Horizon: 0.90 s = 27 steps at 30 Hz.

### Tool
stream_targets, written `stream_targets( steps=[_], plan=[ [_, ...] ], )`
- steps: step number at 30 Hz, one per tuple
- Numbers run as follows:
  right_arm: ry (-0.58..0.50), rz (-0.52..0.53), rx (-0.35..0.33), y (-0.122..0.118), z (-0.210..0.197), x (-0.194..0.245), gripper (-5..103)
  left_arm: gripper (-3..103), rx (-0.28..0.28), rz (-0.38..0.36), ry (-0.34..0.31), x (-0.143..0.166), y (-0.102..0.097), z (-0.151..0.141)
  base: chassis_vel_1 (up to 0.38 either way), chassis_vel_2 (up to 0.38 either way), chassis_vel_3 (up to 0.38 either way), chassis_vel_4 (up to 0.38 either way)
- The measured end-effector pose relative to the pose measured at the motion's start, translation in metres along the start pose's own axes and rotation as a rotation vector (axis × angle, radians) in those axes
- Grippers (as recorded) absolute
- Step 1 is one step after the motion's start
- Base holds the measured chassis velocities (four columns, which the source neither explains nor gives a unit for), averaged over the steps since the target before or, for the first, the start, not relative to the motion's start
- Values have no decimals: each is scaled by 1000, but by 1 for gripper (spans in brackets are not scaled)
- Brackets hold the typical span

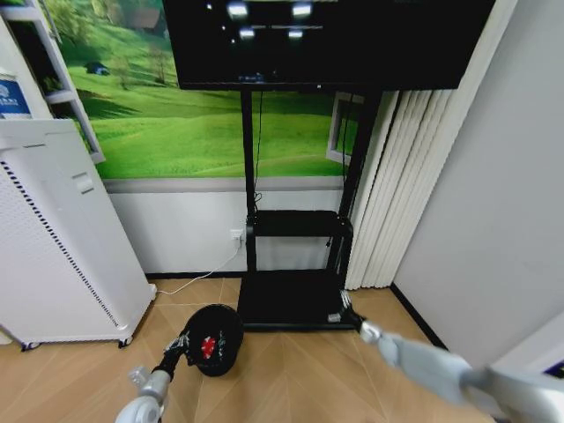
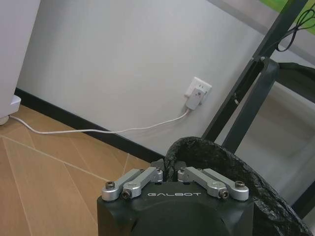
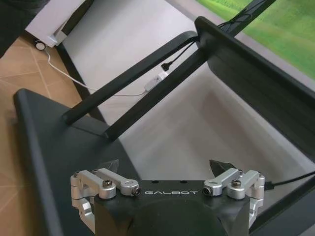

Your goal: Pick up the trash bin and place the garbage on the floor into it.

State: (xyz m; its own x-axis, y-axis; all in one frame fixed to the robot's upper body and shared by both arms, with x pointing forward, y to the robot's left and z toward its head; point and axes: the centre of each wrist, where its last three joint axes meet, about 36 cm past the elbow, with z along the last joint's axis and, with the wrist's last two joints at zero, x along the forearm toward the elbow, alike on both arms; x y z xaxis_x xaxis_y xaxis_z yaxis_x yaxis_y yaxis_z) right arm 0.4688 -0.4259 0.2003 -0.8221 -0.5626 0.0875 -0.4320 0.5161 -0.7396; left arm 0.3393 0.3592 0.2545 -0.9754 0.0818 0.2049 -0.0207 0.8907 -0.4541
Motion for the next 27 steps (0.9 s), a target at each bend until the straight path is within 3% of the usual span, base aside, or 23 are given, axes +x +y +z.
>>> stream_targets(
  steps=[8, 15, 25, 27],
  plan=[
    [-7, -7, 14, 12, 1, 14, 100, 7, 1, 9, 9, 1, -2, 4, -8, -34, 18, 34],
    [2, -16, 35, 9, 6, 18, 100, 7, 7, 17, 13, 2, -4, 7, -80, -236, 96, 218],
    [-50, -35, 59, 28, -1, 3, 100, 7, 12, 12, 18, 7, -2, 11, -151, -225, 150, 208],
    [-60, -84, 90, 31, 2, 7, 100, 7, 6, 3, 27, 19, 2, 13, -36, -40, 42, -23]
  ],
)
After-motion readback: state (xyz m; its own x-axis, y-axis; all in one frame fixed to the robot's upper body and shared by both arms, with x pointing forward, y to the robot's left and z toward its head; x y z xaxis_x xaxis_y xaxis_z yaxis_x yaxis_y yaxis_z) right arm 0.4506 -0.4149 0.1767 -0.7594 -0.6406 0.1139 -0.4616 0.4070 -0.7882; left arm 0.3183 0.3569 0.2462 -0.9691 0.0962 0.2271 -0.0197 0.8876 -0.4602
